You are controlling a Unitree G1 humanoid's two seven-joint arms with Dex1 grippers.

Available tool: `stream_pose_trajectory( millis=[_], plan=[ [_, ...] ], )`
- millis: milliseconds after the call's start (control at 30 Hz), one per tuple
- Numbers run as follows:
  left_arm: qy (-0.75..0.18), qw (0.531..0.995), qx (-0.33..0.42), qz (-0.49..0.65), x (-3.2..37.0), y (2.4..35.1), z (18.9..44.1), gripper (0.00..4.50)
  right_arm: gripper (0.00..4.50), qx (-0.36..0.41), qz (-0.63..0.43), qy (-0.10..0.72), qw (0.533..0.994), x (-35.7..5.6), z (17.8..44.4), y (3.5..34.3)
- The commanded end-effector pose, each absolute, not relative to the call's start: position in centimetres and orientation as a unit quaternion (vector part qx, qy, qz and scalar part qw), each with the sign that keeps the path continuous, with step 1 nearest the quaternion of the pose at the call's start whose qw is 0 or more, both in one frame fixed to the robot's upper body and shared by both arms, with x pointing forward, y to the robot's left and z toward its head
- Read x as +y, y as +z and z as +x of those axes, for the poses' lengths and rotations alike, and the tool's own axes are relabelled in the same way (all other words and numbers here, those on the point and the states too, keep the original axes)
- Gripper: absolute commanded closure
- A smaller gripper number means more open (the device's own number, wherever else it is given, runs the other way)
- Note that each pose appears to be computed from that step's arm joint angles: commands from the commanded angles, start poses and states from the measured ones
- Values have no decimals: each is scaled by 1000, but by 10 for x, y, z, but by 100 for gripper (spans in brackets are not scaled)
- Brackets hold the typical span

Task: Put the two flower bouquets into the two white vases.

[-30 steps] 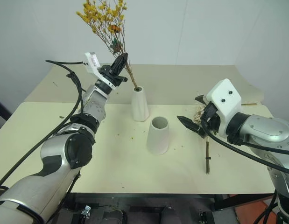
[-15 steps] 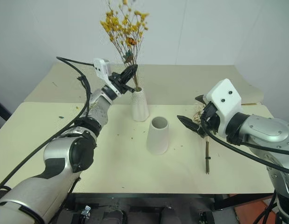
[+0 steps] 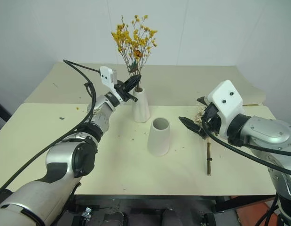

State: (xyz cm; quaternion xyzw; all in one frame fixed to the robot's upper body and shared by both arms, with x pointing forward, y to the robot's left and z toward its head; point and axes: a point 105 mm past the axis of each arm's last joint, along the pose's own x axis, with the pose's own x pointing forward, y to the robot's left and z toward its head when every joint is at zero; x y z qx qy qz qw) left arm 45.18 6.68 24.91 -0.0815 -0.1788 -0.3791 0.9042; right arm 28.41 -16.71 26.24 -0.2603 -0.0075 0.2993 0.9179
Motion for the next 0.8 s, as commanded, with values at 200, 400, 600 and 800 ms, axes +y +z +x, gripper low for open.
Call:
stream_pose_trajectory(
  millis=[200, 400, 600, 800],
  plan=[
    [-399, 890, -198, -97, 66, 261, 448, 250, 0, -29, -271, 287, 918, -168, 285, 273],
    [-410, 886, -198, -83, 65, 265, 447, 52, 0, -29, -271, 287, 918, -169, 287, 272],
    [-436, 881, -183, -22, 66, 262, 443, 2, 0, -31, -270, 287, 918, -169, 290, 272],
    [-438, 883, -164, 37, 74, 262, 444, 2, 0, -33, -268, 290, 918, -168, 293, 270]
  ],
)
